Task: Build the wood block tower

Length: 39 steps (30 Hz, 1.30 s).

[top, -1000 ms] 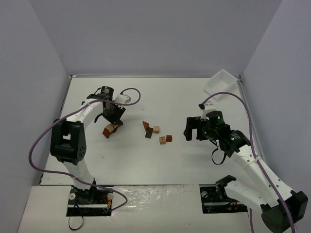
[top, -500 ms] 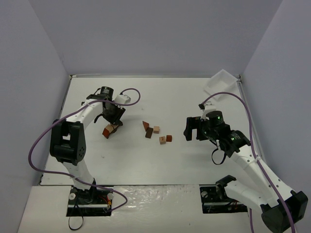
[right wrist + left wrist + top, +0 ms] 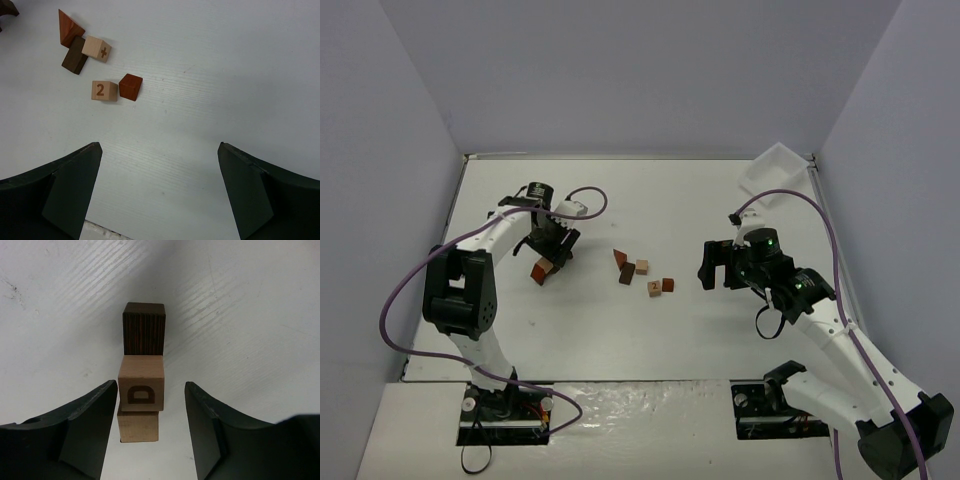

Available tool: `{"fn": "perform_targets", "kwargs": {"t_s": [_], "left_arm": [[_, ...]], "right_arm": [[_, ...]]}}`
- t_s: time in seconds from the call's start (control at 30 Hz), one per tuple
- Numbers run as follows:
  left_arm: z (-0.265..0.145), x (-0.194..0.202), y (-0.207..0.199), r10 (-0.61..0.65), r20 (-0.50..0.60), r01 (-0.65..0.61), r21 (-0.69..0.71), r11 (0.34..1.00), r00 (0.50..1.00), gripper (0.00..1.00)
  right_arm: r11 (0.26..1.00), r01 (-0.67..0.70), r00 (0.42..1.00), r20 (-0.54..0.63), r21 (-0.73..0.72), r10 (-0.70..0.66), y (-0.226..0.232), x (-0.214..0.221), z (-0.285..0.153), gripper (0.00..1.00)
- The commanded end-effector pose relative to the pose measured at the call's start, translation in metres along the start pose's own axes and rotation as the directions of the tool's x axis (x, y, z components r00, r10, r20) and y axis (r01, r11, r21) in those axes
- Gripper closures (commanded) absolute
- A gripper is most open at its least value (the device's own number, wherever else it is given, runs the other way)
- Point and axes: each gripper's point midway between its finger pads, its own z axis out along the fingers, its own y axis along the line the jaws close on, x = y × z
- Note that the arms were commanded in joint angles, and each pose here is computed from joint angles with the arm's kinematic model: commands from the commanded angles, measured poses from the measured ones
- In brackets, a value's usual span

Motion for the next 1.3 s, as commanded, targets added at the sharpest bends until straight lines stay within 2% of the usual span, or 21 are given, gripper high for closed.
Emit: {"fn": "perform_targets", "kwargs": {"t_s": [0.0,0.13,0.3,0.4,0.53,0.6,0.8,0.9,1.0,1.27], "left_arm": [[-0.028,-0.024,0.007,-0.030,0.086,0.034,-0.046,0.998,0.996,0.46],[-0.046,-0.044,0.012,-0.107,0.152,0.121,-0.083,0.989,0.982,0.41],[-0.074,-0.060,0.009,-0.234,0.241,0.269,-0.123,0.955,0.942,0.39],[-0.087,-0.070,-0.007,-0.353,0.296,0.399,-0.110,0.910,0.888,0.39],[-0.093,-0.079,-0.038,-0.408,0.340,0.468,-0.115,0.876,0.847,0.39],[-0.093,-0.082,-0.057,-0.436,0.348,0.495,-0.099,0.863,0.830,0.39],[-0.101,-0.077,-0.076,-0.493,0.386,0.559,-0.074,0.826,0.780,0.39],[-0.115,-0.072,-0.077,-0.501,0.423,0.576,-0.064,0.815,0.755,0.39],[-0.129,-0.069,-0.079,-0.495,0.454,0.575,-0.048,0.817,0.741,0.39],[-0.139,-0.050,-0.086,-0.488,0.466,0.563,-0.027,0.826,0.738,0.39]], "right_arm": [[0.999,0.008,0.998,0.061,-0.032,-0.006,0.008,-0.018,-0.004,0.01],[0.999,0.008,0.998,0.062,-0.031,-0.006,0.008,-0.019,-0.004,0.01],[1.000,0.006,0.998,0.065,-0.031,-0.004,0.008,-0.022,-0.004,0.01],[1.000,-0.004,0.998,0.056,-0.016,0.005,0.007,-0.021,-0.001,0.01],[1.000,-0.025,0.999,0.028,0.009,0.025,0.003,-0.016,0.007,0.01],[0.999,-0.034,0.999,0.000,0.025,0.034,0.001,-0.012,0.014,0.01],[0.993,-0.065,0.994,-0.085,0.093,0.073,-0.004,-0.004,0.043,0.07],[0.988,-0.075,0.991,-0.100,0.133,0.089,-0.001,-0.005,0.060,0.15],[0.986,-0.087,0.987,-0.124,0.143,0.105,0.010,-0.001,0.078,0.22],[0.980,-0.114,0.976,-0.165,0.161,0.140,0.043,0.015,0.121,0.25]]}}
